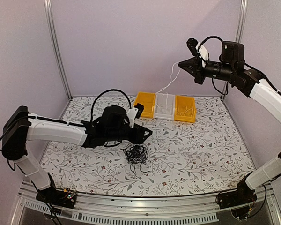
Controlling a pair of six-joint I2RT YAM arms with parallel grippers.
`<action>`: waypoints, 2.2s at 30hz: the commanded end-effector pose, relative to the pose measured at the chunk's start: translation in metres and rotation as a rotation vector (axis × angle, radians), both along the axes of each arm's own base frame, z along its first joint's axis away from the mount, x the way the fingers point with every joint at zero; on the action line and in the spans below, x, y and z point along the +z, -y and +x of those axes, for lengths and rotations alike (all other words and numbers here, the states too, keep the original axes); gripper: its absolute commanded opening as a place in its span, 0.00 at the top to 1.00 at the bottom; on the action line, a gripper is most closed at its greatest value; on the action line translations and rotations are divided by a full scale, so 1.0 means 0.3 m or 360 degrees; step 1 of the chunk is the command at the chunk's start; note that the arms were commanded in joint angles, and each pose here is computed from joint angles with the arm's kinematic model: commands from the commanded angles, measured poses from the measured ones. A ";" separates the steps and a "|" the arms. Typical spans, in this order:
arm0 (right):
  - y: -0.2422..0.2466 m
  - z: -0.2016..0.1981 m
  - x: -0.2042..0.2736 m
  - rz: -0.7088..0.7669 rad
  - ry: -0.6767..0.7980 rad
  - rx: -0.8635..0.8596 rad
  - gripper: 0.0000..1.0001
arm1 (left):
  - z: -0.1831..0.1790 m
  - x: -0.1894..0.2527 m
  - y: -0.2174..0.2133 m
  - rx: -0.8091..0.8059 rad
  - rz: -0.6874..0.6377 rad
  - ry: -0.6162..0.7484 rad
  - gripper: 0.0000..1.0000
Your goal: Untangle the cables
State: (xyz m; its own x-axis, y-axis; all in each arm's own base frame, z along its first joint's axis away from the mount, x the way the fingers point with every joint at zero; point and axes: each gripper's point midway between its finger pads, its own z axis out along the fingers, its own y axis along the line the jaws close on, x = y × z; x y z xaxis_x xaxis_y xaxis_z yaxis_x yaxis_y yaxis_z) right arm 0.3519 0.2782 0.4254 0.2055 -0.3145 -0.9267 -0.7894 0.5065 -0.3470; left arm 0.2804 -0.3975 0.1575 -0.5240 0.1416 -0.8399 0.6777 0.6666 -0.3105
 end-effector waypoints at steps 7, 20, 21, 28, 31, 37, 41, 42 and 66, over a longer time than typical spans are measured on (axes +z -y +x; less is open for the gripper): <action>0.200 0.259 -0.088 0.0067 -0.0132 -0.0318 1.00 | 0.012 0.015 -0.046 0.0146 0.0118 -0.0075 0.41; 0.306 0.516 -0.382 0.0001 -0.0278 -0.0384 1.00 | -0.008 0.018 -0.075 0.0169 0.0101 -0.0119 0.41; 0.307 0.531 -0.410 -0.0009 -0.0301 -0.0392 1.00 | -0.012 0.022 -0.080 0.0173 0.0097 -0.0118 0.41; 0.331 0.615 -0.649 -0.0101 -0.0484 -0.0479 1.00 | -0.027 0.016 -0.122 0.0231 0.0093 -0.0136 0.41; 0.361 0.647 -0.732 -0.0142 -0.0542 -0.0545 1.00 | -0.030 0.013 -0.131 0.0242 0.0088 -0.0146 0.41; 0.408 0.654 -0.810 -0.0229 -0.0603 -0.0600 1.00 | -0.034 0.007 -0.136 0.0252 0.0100 -0.0149 0.41; 0.401 0.644 -0.868 -0.0328 -0.0704 -0.0561 1.00 | -0.033 -0.004 -0.133 0.0249 0.0104 -0.0164 0.41; 0.403 0.649 -0.888 -0.0350 -0.0744 -0.0568 1.00 | -0.034 -0.007 -0.130 0.0246 0.0105 -0.0168 0.41; 0.378 0.739 -1.106 -0.0651 -0.0923 -0.0755 0.99 | -0.032 -0.043 -0.141 0.0272 0.0173 -0.0207 0.40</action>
State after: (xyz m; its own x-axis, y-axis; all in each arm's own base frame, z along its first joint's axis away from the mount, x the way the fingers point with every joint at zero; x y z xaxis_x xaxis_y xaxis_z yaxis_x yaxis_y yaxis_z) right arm 0.5689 0.1714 0.0907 -0.4869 -0.5716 -0.6604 -0.6554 0.7389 -0.1563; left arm 0.2744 -0.3582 0.1555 -0.6269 0.1046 -0.7721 0.5300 0.7837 -0.3241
